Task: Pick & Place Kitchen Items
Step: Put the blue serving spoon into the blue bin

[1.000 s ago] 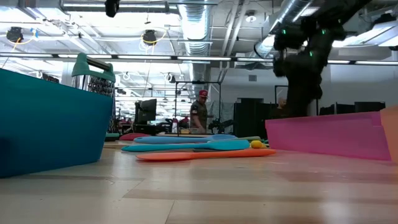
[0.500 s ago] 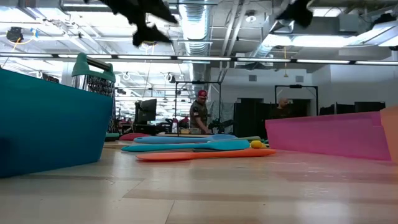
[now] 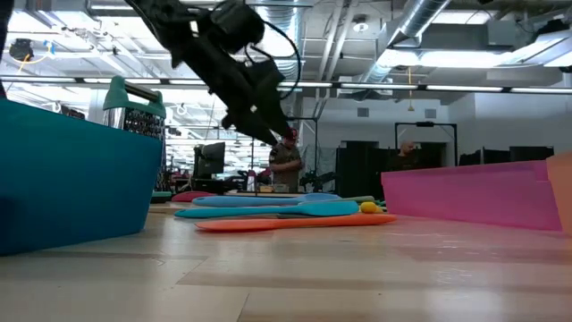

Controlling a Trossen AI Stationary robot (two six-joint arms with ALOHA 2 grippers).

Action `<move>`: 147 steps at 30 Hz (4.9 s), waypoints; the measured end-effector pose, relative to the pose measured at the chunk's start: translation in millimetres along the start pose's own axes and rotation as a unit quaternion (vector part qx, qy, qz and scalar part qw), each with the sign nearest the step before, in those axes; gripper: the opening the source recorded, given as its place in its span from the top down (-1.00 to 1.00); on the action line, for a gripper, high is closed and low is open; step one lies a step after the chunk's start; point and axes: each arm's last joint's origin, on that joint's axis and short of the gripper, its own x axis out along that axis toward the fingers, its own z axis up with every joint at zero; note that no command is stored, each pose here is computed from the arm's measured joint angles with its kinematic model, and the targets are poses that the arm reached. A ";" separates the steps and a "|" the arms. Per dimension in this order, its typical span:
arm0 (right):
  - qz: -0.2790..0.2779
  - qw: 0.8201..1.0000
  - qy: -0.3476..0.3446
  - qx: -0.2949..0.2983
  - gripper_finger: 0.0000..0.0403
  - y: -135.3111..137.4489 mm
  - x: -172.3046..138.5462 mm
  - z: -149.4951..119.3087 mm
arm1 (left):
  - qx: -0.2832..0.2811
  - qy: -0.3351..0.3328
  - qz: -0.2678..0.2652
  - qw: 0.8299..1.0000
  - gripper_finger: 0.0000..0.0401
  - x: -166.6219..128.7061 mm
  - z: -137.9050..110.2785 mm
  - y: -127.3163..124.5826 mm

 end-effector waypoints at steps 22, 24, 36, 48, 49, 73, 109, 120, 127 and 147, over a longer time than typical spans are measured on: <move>0.012 1.000 0.011 0.001 -0.31 4.3 0.3 -2.8 | 0.071 0.041 0.049 0.995 -0.20 66.4 -42.5 2.8; 0.012 1.000 0.011 0.001 -0.31 4.3 0.2 -2.8 | 0.079 0.034 0.046 0.995 -0.20 68.2 -42.1 2.2; 0.011 1.000 0.013 0.001 -0.31 4.2 0.3 -3.1 | 0.053 0.048 0.016 0.997 -0.20 90.2 -56.5 11.3; 0.011 1.000 0.013 0.001 -0.31 4.2 0.3 -3.1 | 0.052 0.063 0.020 0.996 0.54 92.7 -61.9 12.1; 0.011 1.000 0.013 0.001 -0.31 4.2 0.3 -3.1 | 0.052 0.063 0.022 0.996 0.63 92.7 -61.9 12.5; 0.004 1.000 0.031 0.003 -0.31 2.6 0.2 -6.6 | -0.032 -0.024 -0.002 0.999 0.94 42.9 -10.9 11.6; -0.062 0.990 0.126 -0.018 -0.31 9.5 78.6 -11.0 | -0.129 -0.346 -0.111 0.923 0.92 -199.8 64.6 -33.6; -0.040 0.995 0.083 -0.038 -0.31 18.9 122.4 -2.5 | -0.137 -0.373 -0.127 0.909 0.92 -227.3 62.8 -33.8; -0.012 0.999 0.017 -0.032 -0.31 25.1 128.4 9.8 | -0.143 -0.383 -0.147 0.901 0.92 -237.8 61.9 -35.6; 0.133 0.975 -0.162 -0.075 -0.31 50.9 141.2 41.8 | -0.123 -0.400 -0.280 0.864 0.92 -239.2 65.0 -58.6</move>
